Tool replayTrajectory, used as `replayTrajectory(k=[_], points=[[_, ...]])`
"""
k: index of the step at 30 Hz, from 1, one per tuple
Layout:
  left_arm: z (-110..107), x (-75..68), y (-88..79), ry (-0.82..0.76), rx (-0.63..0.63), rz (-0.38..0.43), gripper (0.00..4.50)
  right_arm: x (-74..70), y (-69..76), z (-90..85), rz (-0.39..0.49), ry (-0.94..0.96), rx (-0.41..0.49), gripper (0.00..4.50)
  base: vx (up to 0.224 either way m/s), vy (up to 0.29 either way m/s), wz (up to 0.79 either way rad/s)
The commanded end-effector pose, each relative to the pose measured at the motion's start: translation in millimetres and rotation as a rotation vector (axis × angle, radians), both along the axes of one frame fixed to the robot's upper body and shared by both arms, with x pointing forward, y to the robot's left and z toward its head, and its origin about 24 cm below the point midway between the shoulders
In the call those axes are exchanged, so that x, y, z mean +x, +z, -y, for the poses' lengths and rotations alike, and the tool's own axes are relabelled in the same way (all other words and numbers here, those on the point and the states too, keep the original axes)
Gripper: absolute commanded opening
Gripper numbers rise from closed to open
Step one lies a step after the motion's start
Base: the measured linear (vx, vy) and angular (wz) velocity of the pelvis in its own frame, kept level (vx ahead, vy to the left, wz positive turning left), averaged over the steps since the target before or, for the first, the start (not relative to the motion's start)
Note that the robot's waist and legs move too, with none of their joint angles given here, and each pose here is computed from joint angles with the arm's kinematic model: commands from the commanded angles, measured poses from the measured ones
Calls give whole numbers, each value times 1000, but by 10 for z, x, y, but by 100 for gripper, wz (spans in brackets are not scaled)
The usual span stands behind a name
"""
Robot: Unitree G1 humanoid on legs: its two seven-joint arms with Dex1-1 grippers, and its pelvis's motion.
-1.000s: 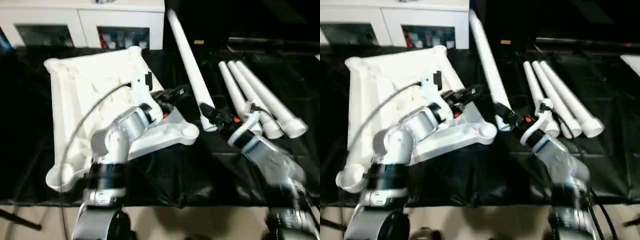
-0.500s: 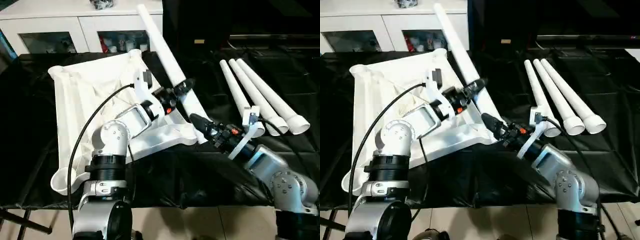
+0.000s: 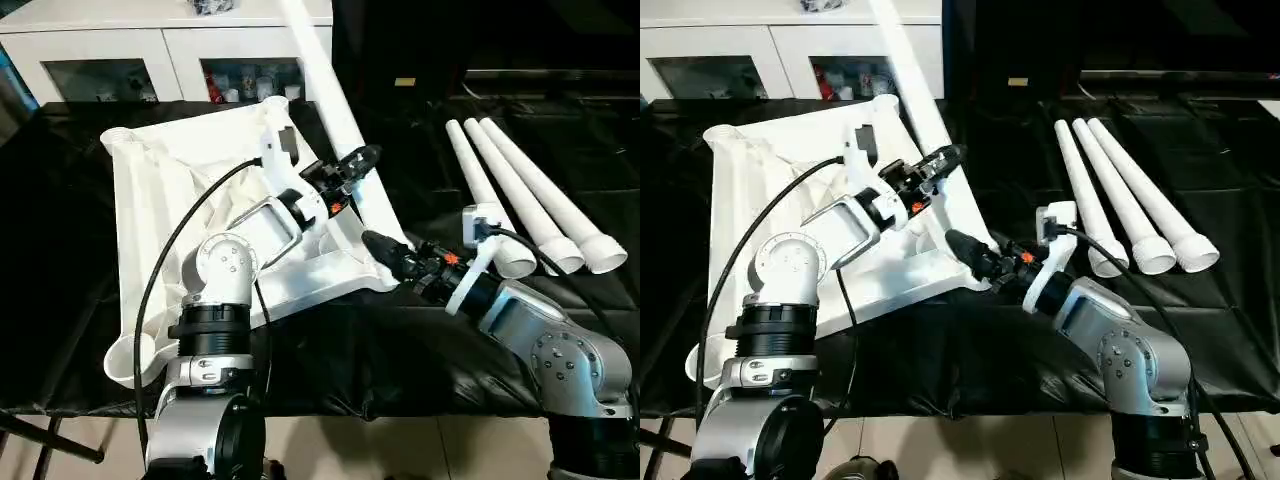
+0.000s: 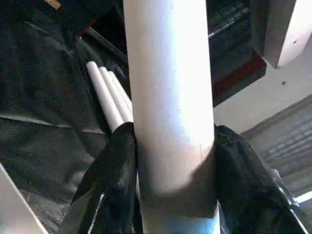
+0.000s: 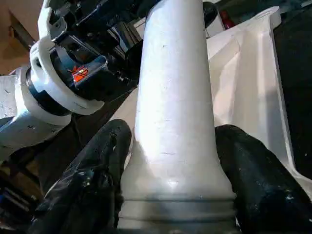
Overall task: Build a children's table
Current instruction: Pick table leg
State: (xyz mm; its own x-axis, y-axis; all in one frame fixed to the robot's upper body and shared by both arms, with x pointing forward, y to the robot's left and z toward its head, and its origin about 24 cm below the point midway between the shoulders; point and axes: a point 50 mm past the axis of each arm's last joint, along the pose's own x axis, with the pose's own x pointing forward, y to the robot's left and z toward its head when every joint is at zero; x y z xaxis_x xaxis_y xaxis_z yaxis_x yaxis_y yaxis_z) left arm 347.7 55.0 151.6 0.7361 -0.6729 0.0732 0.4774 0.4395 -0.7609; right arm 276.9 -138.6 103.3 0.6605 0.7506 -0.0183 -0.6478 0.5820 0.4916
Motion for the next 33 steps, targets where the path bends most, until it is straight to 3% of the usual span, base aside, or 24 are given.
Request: replayTrajectory(k=[1, 9, 12, 16, 17, 21, 25, 29, 33], points=[[184, -6, 199, -6, -40, 48, 200, -1, 49, -34, 18, 31, -20, 265, 0, 0, 0], [122, -3, 231, 10, -42, 60, 191, 39, 51, -44, 31, 41, -65, 265, 0, 0, 0], [89, 19, 238, 44, 8, 90, 191, 125, 61, -2, 43, -17, -104, 337, 0, 0, 0], [39, 50, 279, 61, 68, 146, 188, 139, 215, 102, 63, -1, -6, 353, 0, 0, 0], [21, 62, 287, 64, 85, 157, 188, 144, 284, 184, 76, 0, 37, 377, 0, 0, 0], [9, 73, 309, 45, 116, 187, 188, 162, 436, 420, 79, 2, 173, 389, 0, 0, 0], [8, 71, 330, 30, 134, 214, 188, 242, 464, 577, 52, -44, 130, 391, 0, 0, 0], [17, 62, 348, 17, 144, 232, 188, 286, 501, 618, 44, -51, 97, 391, 0, 0, 0], [34, 49, 376, -4, 156, 266, 188, 310, 593, 571, 126, -10, 72, 391, 0, 0, 0]])
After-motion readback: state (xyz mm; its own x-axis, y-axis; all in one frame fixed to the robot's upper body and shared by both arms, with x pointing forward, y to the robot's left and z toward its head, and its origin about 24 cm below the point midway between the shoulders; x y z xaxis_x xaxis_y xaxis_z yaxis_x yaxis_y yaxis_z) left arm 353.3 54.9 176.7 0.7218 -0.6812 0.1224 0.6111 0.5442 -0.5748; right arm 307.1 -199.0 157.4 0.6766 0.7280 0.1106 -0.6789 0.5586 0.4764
